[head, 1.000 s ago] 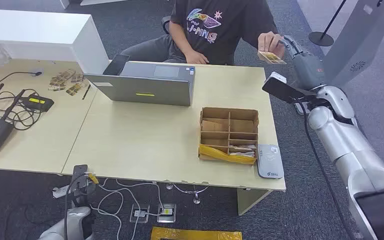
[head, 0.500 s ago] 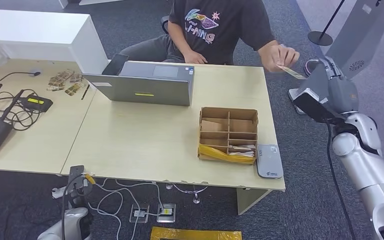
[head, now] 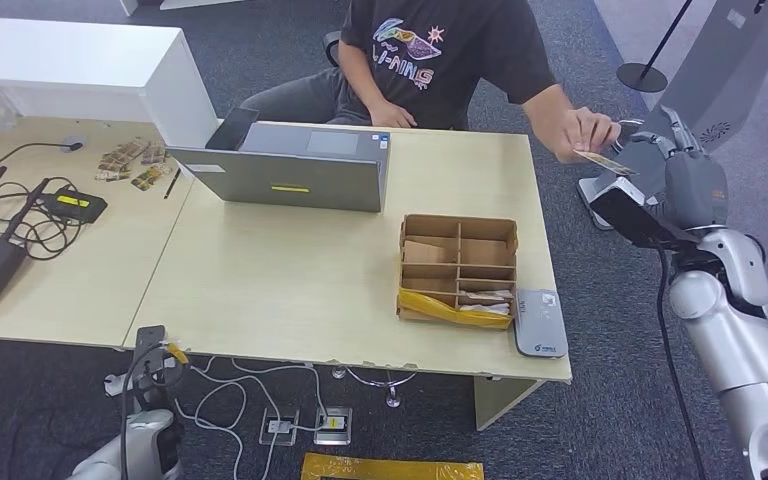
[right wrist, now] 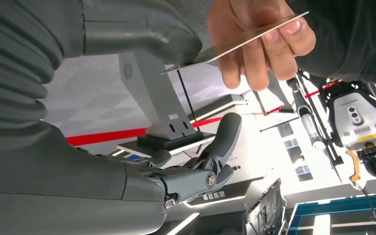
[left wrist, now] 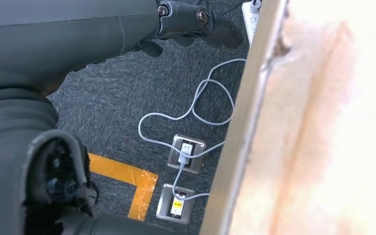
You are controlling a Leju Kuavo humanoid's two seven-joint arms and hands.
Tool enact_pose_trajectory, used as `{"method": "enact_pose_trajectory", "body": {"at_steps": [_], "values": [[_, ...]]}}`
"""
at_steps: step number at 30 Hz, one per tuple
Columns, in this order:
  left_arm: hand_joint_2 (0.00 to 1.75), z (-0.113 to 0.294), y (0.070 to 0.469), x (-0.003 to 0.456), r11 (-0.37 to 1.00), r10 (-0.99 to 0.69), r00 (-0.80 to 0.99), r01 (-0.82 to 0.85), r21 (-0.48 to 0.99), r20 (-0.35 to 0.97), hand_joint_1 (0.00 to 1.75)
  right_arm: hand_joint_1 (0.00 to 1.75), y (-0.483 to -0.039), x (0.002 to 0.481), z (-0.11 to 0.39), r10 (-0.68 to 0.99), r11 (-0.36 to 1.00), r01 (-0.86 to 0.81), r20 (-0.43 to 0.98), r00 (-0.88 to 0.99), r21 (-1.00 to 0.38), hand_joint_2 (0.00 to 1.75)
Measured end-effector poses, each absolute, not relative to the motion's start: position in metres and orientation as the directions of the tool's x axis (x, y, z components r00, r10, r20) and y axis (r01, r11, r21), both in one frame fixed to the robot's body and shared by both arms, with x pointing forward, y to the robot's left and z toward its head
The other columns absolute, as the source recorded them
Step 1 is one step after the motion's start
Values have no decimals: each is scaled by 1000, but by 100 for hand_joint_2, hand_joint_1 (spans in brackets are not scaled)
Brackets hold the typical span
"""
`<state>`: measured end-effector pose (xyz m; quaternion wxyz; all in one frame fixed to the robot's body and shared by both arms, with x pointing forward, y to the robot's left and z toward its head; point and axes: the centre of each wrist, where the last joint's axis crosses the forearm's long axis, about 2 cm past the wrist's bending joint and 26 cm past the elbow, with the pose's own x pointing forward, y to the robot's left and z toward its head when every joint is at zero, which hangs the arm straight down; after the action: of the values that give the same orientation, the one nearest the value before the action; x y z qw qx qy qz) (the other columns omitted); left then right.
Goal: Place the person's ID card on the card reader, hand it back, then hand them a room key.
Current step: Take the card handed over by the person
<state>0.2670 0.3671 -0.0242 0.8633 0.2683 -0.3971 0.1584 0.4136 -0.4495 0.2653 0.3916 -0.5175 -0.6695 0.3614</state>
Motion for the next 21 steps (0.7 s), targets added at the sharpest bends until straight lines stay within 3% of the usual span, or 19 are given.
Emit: {"method": "enact_pose_trajectory", "body": {"at_steps": [2,21], "values": [[0,-24,367,267,807,57,635,-484,339,770,0,0,-450,414,267,976,204,412,151,-158,-888,175],[0,-23,368,269,814,22,646,-455,361,763,0,1,-450,414,268,977,194,406,138,-164,-893,175]]}}
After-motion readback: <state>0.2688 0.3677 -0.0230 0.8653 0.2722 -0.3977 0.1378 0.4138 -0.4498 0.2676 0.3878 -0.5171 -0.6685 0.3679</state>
